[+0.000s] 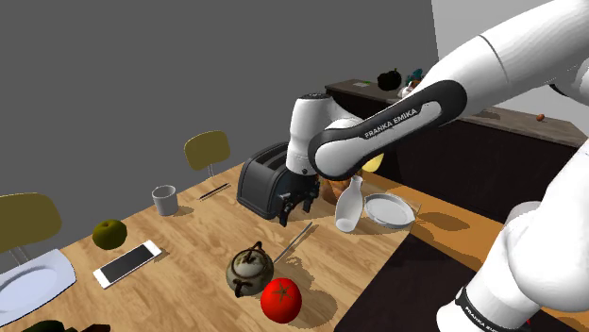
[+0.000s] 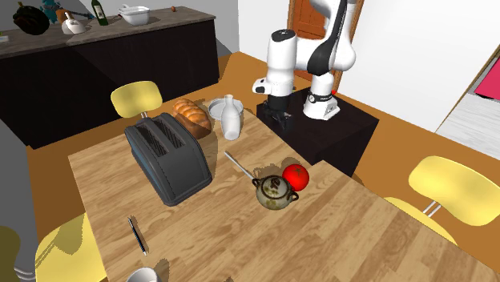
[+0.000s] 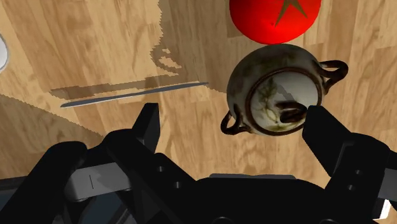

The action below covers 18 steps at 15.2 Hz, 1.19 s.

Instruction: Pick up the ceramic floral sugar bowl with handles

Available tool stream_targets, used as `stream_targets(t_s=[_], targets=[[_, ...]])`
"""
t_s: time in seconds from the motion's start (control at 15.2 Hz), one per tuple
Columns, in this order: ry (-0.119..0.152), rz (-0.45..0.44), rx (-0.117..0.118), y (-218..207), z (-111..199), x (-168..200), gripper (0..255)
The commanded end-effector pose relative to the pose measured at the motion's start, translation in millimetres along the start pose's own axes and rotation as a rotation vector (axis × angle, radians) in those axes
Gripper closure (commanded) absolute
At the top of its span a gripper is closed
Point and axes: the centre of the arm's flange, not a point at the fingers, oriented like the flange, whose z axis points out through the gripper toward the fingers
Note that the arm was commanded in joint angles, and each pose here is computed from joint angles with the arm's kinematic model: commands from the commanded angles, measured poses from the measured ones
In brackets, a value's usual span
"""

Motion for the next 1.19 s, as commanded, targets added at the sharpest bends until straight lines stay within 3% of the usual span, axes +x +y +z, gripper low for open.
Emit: stream_targets(t_s=[0.0,0.73,1.12], targets=[[0.0,0.005,0.003,-16.7,16.3,9.7,0],[-0.002,0.028,0.011,-99.7,112.0,70.0,0],[-0.002,0.028,0.011,-98.2,143.6,69.8,0]])
